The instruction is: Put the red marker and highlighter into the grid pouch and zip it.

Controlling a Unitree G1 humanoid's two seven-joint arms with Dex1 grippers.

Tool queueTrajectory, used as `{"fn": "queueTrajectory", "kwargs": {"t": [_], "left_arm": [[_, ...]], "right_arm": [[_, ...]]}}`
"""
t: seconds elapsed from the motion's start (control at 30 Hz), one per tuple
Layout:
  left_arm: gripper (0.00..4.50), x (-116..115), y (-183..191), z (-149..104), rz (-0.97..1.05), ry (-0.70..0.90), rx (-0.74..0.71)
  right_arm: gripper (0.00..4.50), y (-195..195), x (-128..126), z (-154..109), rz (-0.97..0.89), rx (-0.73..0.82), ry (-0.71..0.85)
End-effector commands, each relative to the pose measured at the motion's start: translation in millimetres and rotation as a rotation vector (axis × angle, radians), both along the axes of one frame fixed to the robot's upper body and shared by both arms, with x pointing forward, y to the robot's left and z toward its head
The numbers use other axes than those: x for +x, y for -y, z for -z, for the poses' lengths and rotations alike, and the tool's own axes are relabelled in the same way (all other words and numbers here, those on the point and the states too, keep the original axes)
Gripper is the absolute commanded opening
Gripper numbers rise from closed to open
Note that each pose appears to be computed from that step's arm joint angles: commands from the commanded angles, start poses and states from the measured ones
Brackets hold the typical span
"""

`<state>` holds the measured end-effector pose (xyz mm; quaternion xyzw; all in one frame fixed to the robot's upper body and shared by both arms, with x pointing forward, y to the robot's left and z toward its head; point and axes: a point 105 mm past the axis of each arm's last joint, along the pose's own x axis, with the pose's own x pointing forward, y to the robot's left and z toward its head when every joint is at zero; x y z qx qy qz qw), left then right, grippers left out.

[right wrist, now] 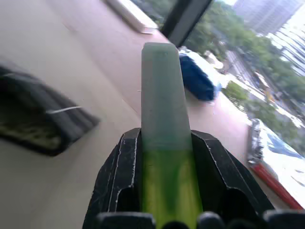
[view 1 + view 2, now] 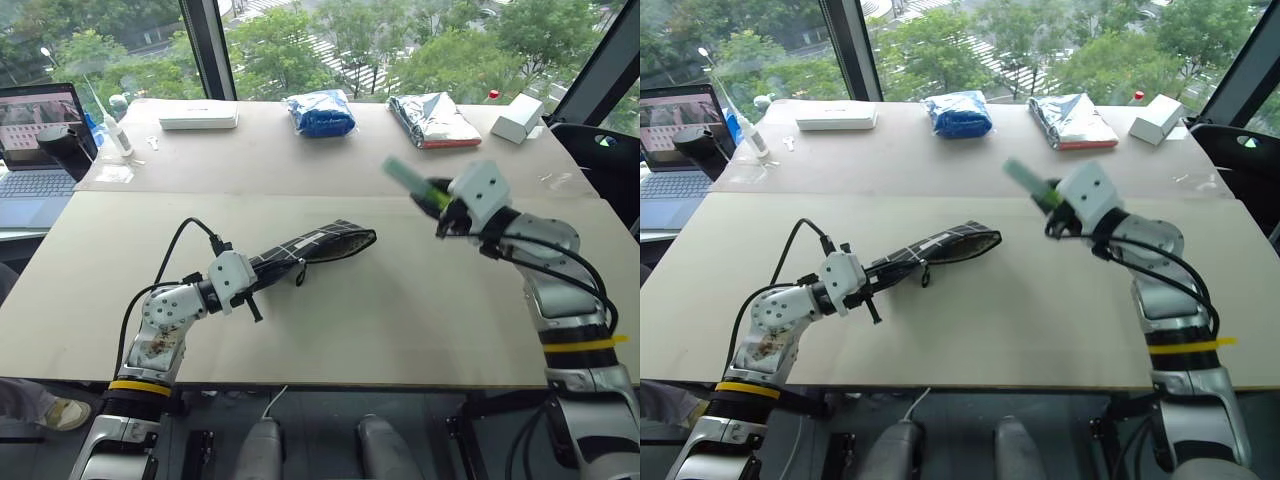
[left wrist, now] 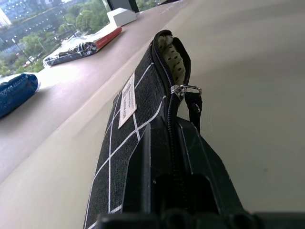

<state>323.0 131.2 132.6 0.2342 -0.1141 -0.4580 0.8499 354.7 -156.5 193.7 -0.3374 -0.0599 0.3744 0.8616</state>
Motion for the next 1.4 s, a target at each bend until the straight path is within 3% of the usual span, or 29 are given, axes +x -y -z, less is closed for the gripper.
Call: {"fn": "queueTrajectory", "kwargs": {"t": [0.03, 0.67, 1.17, 1.4], "left_arm": [[0.00, -2, 1, -12, 0.013, 0.044, -0.017], [0.00, 1, 7, -13, 0.031, 0.045, -0.020], [0.00, 1, 12, -11, 0.063, 0.041, -0.007], [0.00, 0, 11, -12, 0.058, 0.043, -0.016]], "right_arm": [[1.09, -9, -21, -5, -0.118, -0.059, -0.031], [1.09, -34, -17, 27, -0.180, -0.204, -0.056], [1.09, -108, -9, 41, -0.449, -0.448, 0.128], [1.09, -126, 5, 31, -0.442, -0.462, 0.260]]}}
